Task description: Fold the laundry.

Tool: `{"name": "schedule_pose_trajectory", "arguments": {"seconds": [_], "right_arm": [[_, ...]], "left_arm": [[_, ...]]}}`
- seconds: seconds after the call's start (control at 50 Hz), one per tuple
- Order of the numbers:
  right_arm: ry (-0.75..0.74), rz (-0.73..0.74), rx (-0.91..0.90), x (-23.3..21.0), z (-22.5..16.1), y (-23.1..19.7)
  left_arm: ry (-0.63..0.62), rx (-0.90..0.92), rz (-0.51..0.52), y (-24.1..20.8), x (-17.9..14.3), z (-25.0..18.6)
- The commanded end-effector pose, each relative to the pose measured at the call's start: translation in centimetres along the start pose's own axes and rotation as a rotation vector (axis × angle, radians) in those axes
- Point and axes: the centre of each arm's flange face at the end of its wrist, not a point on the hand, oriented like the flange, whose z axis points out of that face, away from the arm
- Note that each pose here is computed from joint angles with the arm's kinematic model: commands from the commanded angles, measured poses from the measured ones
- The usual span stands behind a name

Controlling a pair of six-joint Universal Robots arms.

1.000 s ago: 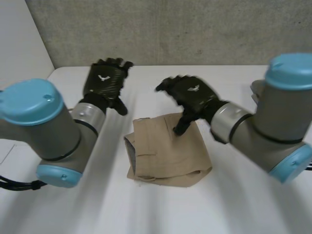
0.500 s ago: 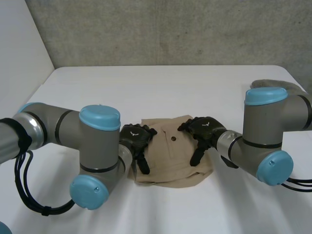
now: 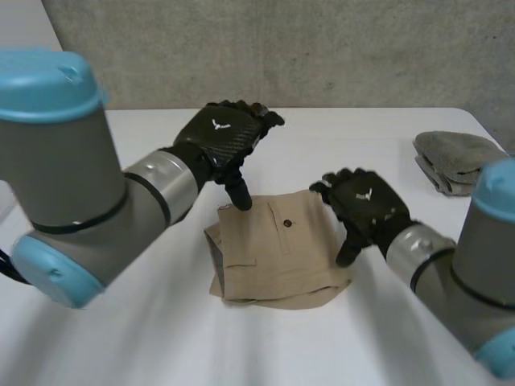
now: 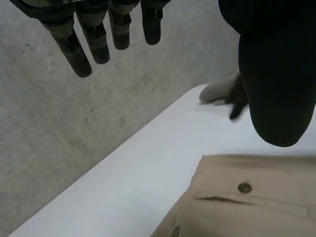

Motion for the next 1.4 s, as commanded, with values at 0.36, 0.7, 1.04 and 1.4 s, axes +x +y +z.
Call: {"name": "schedule_pose_trajectory", "arguments": {"seconds": [0.36,0.7,1.04,1.4], "right_arm": [[-0.111,-0.077,-0.015,-5.3,0.7,6.3],[-0.08,-0.125,0.079,-4.9,3.3,5.7],[-0.047,-0.134,0.128,-3.8,5.9,4.4],[-0.104,-0.084,0.016,1.7,5.8,5.1]], "left_arm": [[0.066,-0.026,-0.153,-0.6,-1.5,-0.9],[0.071,-0.035,-0.159,-0.4,-1.3,-1.0],[0.07,-0.042,-0.163,-0.1,-1.3,-1.0],[0.063,-0.046,-0.172,0.1,-1.5,-0.9]]}}
